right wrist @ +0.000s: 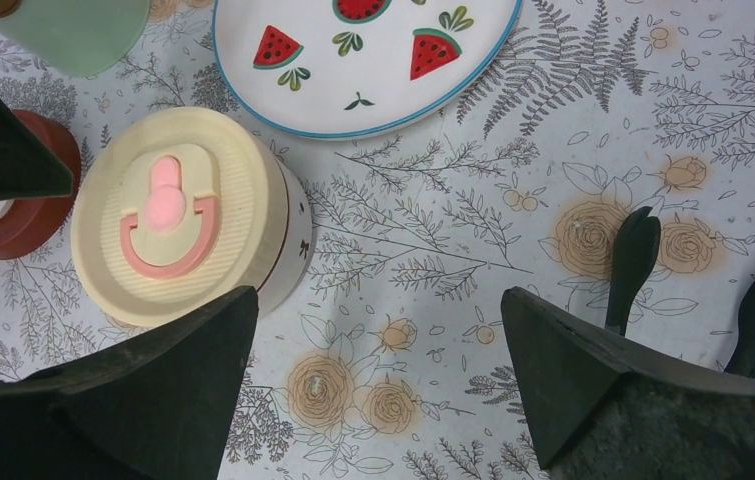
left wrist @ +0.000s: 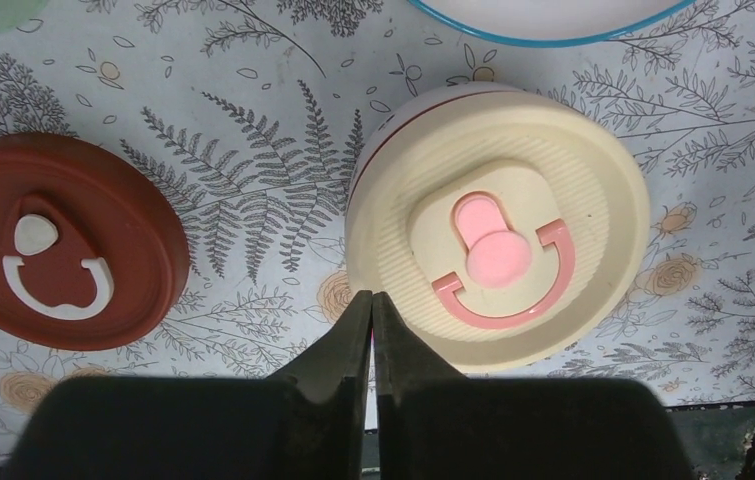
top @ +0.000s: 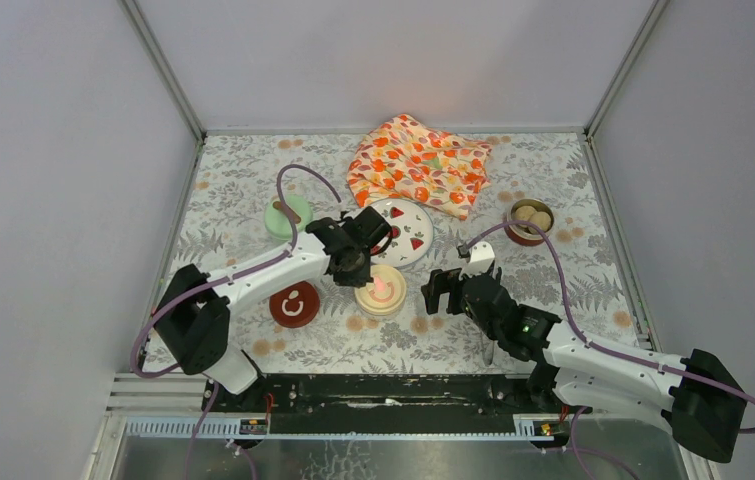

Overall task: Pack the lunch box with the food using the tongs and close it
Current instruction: Screw the box lid onto the packing box.

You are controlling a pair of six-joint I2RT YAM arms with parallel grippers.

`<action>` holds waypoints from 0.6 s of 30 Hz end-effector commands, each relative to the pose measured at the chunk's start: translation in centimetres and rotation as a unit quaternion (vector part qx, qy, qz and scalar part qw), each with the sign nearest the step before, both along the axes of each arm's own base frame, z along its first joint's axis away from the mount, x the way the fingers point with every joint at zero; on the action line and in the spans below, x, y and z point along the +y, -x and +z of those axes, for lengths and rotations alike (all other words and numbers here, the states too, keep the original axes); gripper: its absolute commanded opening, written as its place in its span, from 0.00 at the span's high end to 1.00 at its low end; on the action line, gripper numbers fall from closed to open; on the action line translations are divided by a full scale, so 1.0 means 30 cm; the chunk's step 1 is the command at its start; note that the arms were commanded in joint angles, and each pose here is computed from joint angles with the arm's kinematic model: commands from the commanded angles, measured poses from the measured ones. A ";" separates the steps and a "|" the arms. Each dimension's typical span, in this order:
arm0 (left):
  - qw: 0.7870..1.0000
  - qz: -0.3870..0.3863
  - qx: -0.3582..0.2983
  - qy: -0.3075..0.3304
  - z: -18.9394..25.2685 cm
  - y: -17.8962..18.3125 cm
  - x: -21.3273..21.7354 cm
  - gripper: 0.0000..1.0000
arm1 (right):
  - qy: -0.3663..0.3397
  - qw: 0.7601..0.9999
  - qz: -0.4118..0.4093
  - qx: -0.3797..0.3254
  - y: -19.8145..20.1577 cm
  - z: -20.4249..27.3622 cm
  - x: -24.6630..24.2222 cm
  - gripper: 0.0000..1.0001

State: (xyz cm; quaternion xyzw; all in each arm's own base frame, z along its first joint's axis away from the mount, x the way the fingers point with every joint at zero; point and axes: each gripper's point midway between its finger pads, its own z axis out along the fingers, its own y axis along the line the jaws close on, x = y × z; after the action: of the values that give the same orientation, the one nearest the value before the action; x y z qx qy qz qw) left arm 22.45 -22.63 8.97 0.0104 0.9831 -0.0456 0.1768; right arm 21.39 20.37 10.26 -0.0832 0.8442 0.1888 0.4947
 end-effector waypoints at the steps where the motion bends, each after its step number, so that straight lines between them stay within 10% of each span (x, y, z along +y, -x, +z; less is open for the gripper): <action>1: 1.000 0.006 -0.015 -0.018 0.027 -0.012 0.025 0.91 | -0.017 0.999 -0.014 -0.026 -0.027 0.048 -0.002 0.00; 18: 0.999 0.005 0.036 -0.029 -0.156 0.045 0.019 0.90 | -0.042 0.999 0.025 -0.022 -0.008 0.070 0.053 0.00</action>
State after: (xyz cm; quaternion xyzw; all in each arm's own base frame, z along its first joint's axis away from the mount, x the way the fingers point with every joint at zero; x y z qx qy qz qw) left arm 22.22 -21.99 7.22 0.0114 0.9851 -0.0265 0.1694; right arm 21.29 20.58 10.28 -0.0866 0.8430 0.1947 0.4939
